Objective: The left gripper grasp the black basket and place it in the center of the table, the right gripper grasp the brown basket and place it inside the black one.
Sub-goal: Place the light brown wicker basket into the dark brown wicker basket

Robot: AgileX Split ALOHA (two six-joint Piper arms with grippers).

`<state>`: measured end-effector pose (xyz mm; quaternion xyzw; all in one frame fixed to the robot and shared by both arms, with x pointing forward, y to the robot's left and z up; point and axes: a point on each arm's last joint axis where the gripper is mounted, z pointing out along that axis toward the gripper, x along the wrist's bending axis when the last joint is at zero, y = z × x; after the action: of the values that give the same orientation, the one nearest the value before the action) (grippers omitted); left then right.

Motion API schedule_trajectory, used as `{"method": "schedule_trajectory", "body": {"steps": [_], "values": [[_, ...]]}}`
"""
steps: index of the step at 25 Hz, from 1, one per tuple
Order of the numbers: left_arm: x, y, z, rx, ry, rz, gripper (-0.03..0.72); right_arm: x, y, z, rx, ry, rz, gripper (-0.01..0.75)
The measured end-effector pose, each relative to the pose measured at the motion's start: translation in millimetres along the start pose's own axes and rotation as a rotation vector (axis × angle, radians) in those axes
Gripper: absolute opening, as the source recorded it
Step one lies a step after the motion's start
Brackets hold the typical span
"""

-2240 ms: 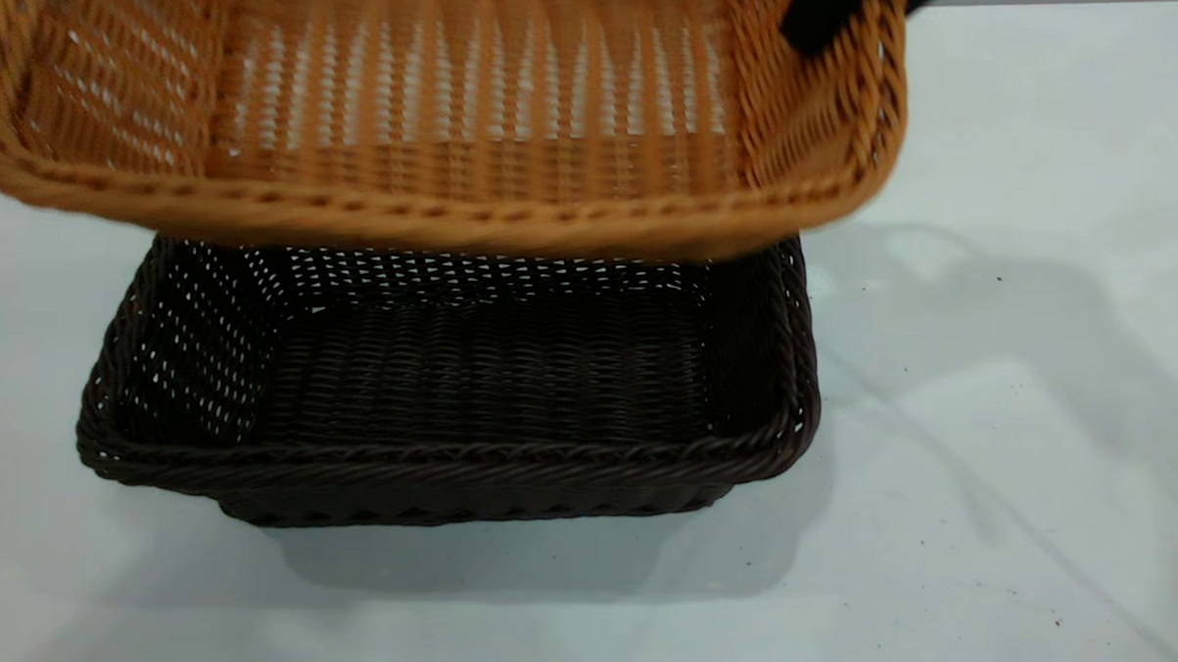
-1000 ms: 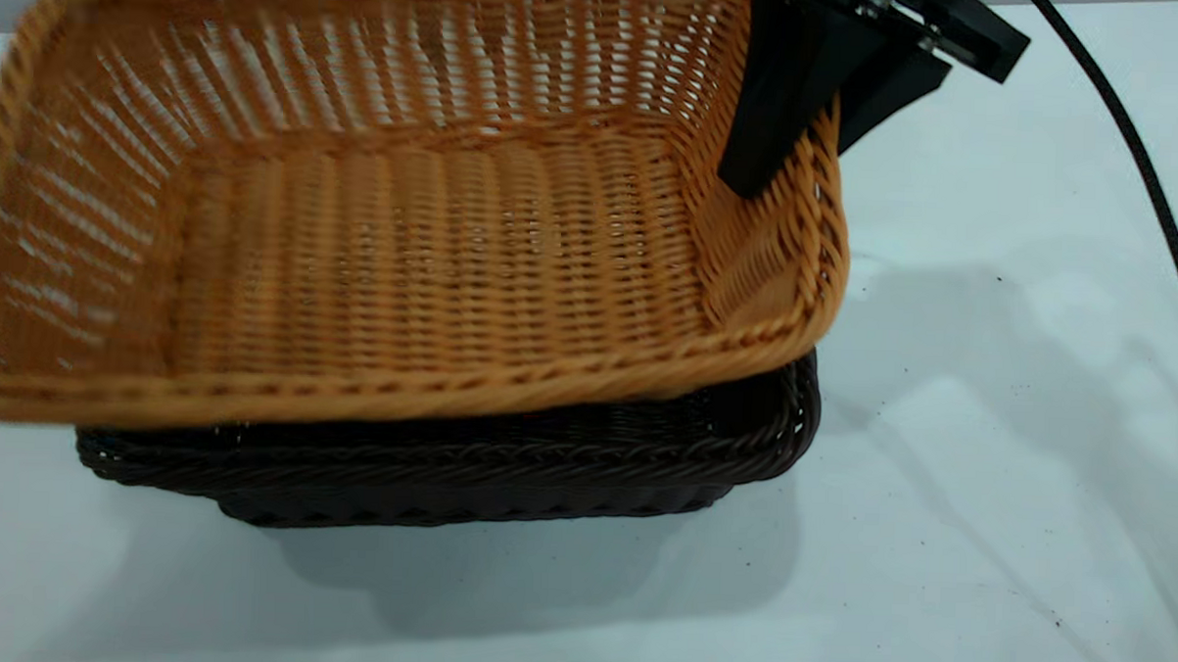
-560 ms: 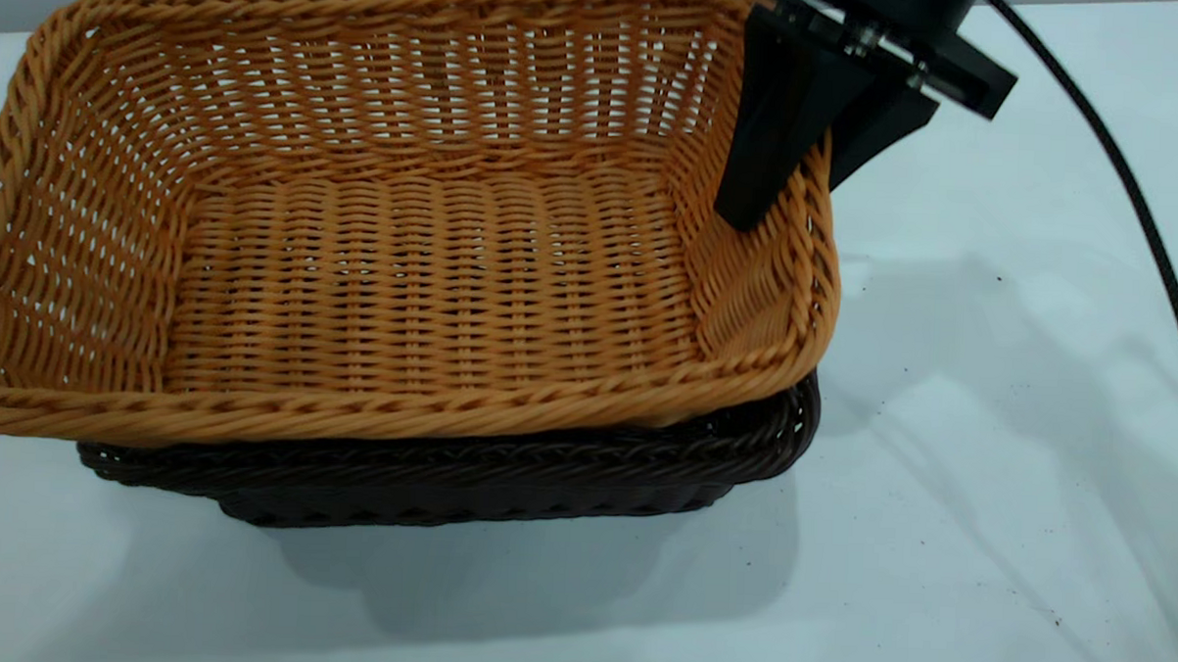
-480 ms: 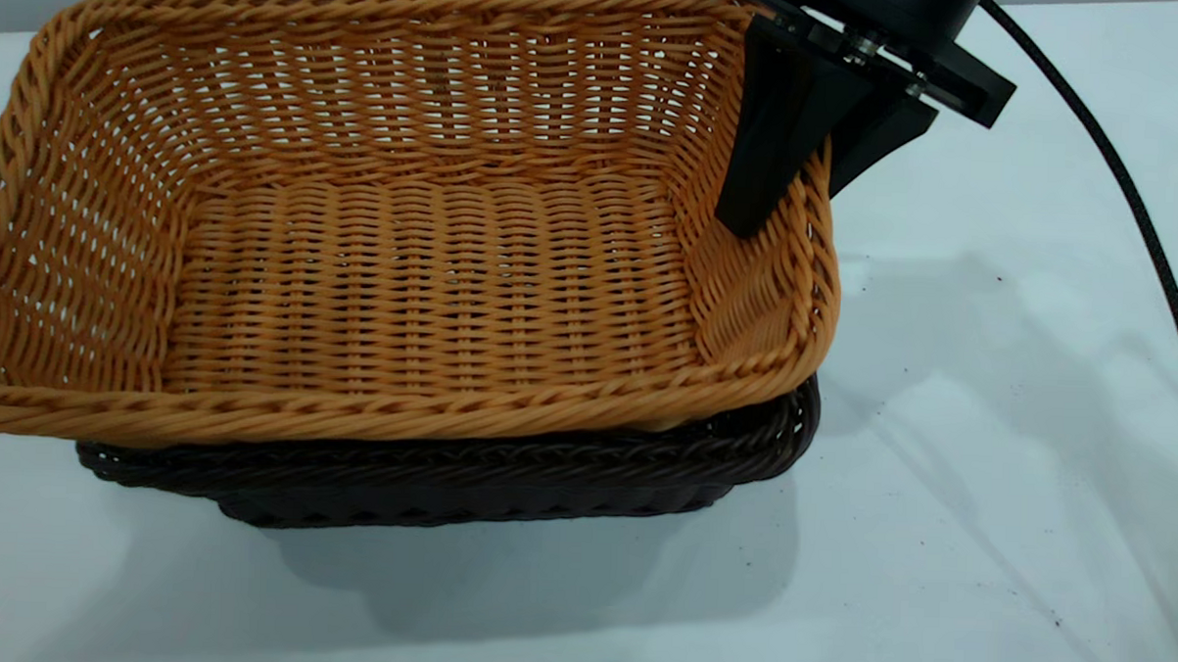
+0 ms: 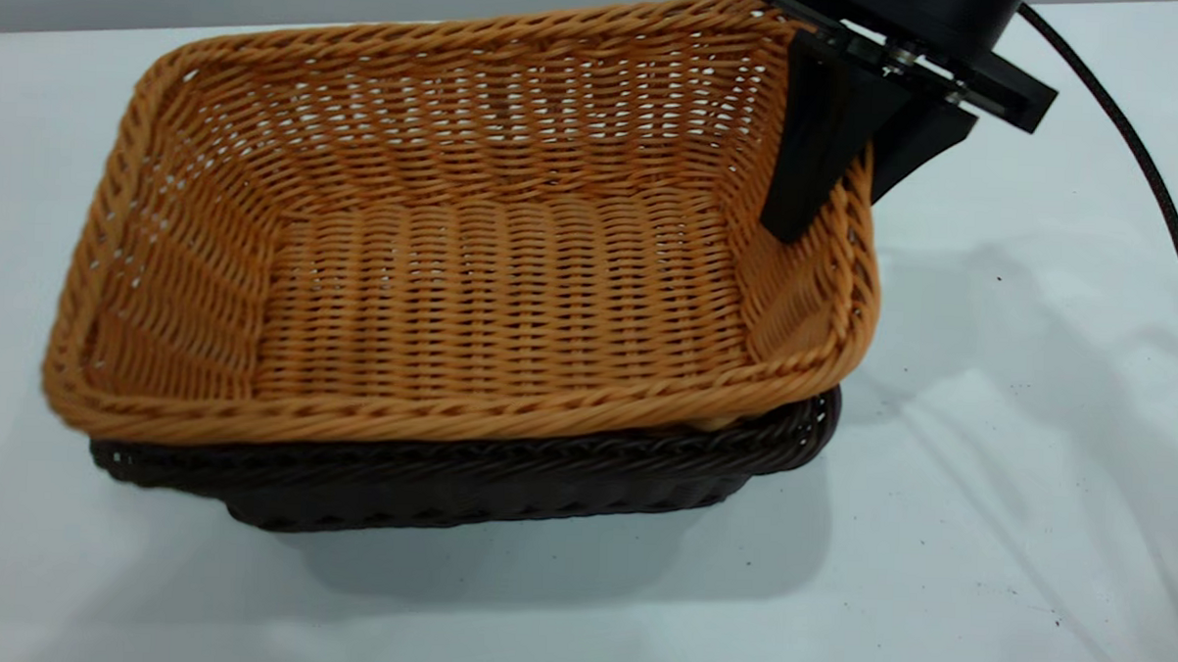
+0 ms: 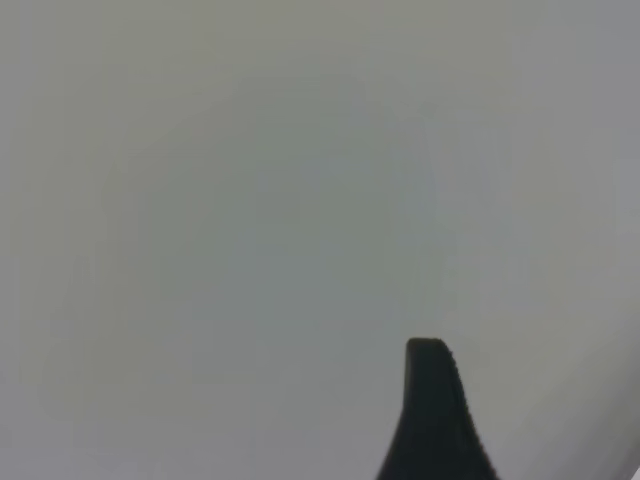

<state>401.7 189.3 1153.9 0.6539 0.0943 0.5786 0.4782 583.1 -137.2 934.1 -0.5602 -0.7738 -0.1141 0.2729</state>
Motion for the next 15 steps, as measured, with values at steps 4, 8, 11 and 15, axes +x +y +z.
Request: {"method": "schedule_trajectory", "body": {"steps": [4,8,11,15], "values": [[0.0,0.0,0.0,0.0,0.0,0.0,0.427,2.1,0.6,0.2,-0.007,0.02,0.001,0.107],[0.0,0.0,0.0,0.0,0.0,0.0,0.427,2.2,0.6,0.2,-0.006,0.02,0.006,0.107],[0.1,0.0,0.0,0.0,0.001,0.0,0.427,2.4,0.5,0.3,-0.005,0.02,0.026,0.107],[0.4,0.2,0.0,-0.002,0.004,0.0,0.427,2.1,0.5,0.3,-0.004,0.018,0.026,0.107]]}}
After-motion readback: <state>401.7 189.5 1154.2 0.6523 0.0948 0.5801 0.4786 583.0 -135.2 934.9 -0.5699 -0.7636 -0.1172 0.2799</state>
